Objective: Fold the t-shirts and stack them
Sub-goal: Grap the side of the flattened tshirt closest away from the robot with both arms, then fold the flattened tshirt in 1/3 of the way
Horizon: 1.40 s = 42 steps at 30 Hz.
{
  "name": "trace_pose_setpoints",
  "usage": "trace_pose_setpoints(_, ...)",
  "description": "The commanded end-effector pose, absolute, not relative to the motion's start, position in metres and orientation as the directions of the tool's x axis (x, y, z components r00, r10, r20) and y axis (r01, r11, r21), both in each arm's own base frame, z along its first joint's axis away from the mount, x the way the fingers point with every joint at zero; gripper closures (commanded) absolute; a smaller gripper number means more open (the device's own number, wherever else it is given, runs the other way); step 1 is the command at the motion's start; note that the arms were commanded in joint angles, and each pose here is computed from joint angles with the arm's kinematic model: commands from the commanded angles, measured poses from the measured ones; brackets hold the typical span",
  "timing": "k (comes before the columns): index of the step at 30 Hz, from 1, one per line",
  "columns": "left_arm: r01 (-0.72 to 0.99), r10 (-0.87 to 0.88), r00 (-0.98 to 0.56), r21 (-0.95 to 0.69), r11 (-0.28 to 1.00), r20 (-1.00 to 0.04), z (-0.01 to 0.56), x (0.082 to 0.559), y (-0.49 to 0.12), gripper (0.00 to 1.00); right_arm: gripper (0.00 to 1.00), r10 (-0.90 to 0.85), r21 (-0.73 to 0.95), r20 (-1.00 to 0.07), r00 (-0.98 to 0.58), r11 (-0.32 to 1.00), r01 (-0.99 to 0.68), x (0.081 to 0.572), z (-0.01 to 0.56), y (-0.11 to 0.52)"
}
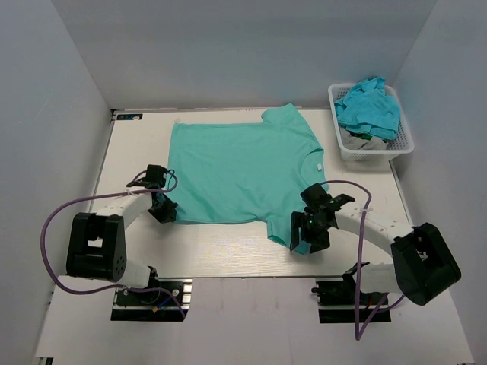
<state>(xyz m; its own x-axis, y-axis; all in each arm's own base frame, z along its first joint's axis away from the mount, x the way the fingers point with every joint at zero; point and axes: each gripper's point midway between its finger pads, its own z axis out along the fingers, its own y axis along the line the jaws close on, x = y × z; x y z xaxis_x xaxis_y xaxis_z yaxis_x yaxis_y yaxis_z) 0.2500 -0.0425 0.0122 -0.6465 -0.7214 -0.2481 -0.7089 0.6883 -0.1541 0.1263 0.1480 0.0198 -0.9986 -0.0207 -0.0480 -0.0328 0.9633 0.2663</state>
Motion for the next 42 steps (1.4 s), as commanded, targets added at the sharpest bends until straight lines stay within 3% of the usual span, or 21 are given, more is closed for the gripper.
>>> trace_pose_setpoints(1, -0.706, -0.713, -0.676, -0.114, 0.699, -0.186, 0.006, 0.235, -0.046, 1.0, 0.28, 0.034, 0.285, -0.093, -0.995, 0.959, 0.006, 0.141, 0.014, 0.16)
trace_pose_setpoints(4, -0.705, -0.713, -0.674, -0.121, 0.699, -0.192, 0.008, 0.236, -0.046, 1.0, 0.4, 0.037, 0.265, -0.102, -0.994, 0.964, 0.009, 0.142, 0.012, 0.156)
trace_pose_setpoints(5, -0.705, -0.713, -0.675, -0.119, 0.699, -0.19, 0.01, 0.237, -0.046, 1.0, 0.52, 0.051, 0.263, -0.1, -0.994, 0.964, 0.023, 0.143, 0.013, 0.157)
trace_pose_setpoints(7, -0.707, -0.713, -0.677, -0.11, 0.699, -0.183, 0.01, 0.234, -0.046, 1.0, 0.62, 0.049, 0.262, -0.087, -0.995, 0.965, 0.025, 0.142, 0.011, 0.158)
trace_pose_setpoints(8, -0.707, -0.713, -0.677, -0.108, 0.699, -0.182, 0.012, 0.234, -0.046, 1.0, 0.76, 0.061, 0.259, -0.08, -0.995, 0.965, 0.038, 0.142, 0.011, 0.157)
trace_pose_setpoints(12, -0.712, -0.711, -0.68, -0.074, 0.699, -0.18, 0.014, 0.229, -0.042, 1.0, 1.0, 0.089, 0.232, -0.111, -0.99, 0.971, 0.061, 0.151, 0.016, 0.153)
trace_pose_setpoints(19, -0.738, -0.727, -0.656, -0.032, 0.675, -0.205, 0.048, 0.241, -0.035, 1.0, 1.0, 0.094, 0.224, -0.315, -0.944, 0.974, 0.023, 0.2, 0.073, 0.157)
trace_pose_setpoints(25, -0.747, -0.73, -0.635, -0.038, 0.663, -0.251, 0.079, 0.261, -0.031, 1.0, 1.0, 0.064, 0.207, -0.369, -0.927, 0.978, -0.014, 0.227, 0.104, 0.161)
trace_pose_setpoints(36, -0.751, -0.739, -0.641, -0.031, 0.66, -0.207, 0.076, 0.308, -0.04, 1.0, 1.0, 0.081, 0.173, -0.466, -0.881, 0.985, -0.001, 0.309, 0.145, 0.154)
trace_pose_setpoints(42, -0.765, -0.751, -0.627, -0.018, 0.644, -0.209, 0.083, 0.341, -0.035, 1.0, 1.0, 0.049, 0.183, -0.446, -0.893, 0.982, -0.038, 0.344, 0.148, 0.156)
